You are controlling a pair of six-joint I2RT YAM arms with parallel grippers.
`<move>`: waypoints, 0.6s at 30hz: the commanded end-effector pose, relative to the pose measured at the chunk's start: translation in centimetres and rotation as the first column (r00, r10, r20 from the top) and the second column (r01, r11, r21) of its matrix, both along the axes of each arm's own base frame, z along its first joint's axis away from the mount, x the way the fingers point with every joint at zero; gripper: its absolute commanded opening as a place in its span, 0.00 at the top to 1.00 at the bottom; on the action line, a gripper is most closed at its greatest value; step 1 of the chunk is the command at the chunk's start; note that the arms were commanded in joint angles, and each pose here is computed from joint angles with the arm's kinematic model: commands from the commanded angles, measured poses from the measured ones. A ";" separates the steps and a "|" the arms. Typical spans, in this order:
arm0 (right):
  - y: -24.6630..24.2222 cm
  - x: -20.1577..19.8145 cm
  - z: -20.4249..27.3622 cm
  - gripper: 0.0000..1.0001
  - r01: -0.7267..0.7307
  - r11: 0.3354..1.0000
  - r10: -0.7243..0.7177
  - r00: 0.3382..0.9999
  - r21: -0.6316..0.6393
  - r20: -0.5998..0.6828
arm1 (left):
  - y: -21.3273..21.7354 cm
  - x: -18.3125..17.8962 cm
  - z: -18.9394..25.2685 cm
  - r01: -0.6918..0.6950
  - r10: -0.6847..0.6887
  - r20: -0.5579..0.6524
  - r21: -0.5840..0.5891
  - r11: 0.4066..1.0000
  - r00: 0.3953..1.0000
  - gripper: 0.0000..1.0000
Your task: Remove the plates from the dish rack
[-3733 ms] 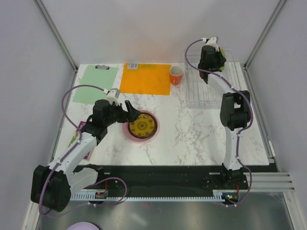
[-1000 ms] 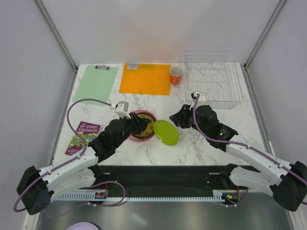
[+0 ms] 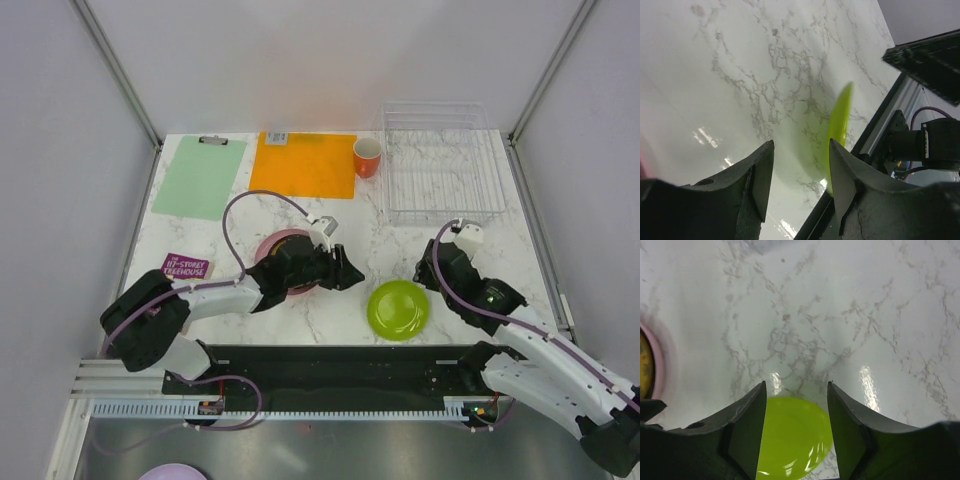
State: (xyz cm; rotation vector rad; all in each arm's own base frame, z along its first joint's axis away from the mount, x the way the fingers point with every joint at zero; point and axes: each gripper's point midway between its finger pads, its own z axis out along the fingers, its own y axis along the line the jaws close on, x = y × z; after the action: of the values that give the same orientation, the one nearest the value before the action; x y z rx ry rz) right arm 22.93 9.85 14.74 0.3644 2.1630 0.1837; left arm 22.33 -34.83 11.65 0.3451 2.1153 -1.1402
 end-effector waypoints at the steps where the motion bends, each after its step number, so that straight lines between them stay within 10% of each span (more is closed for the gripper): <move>1: -1.3 -2.4 -4.6 0.41 0.089 0.996 -0.088 0.986 -0.002 -0.141 | -3.9 -1.0 1.7 0.118 -0.116 0.028 -0.079 0.990 0.993 0.44; 18: 2.5 -8.5 -12.2 0.41 0.005 0.953 0.101 0.937 0.303 -0.334 | -6.2 -2.5 -3.1 0.178 -0.184 -0.100 -0.063 0.982 0.978 0.43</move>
State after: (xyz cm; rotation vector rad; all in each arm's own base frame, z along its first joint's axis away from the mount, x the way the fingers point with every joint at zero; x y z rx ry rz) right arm 15.56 10.11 3.80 0.5225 2.4443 0.3450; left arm 20.03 -38.84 6.32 0.4566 2.2459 -1.2341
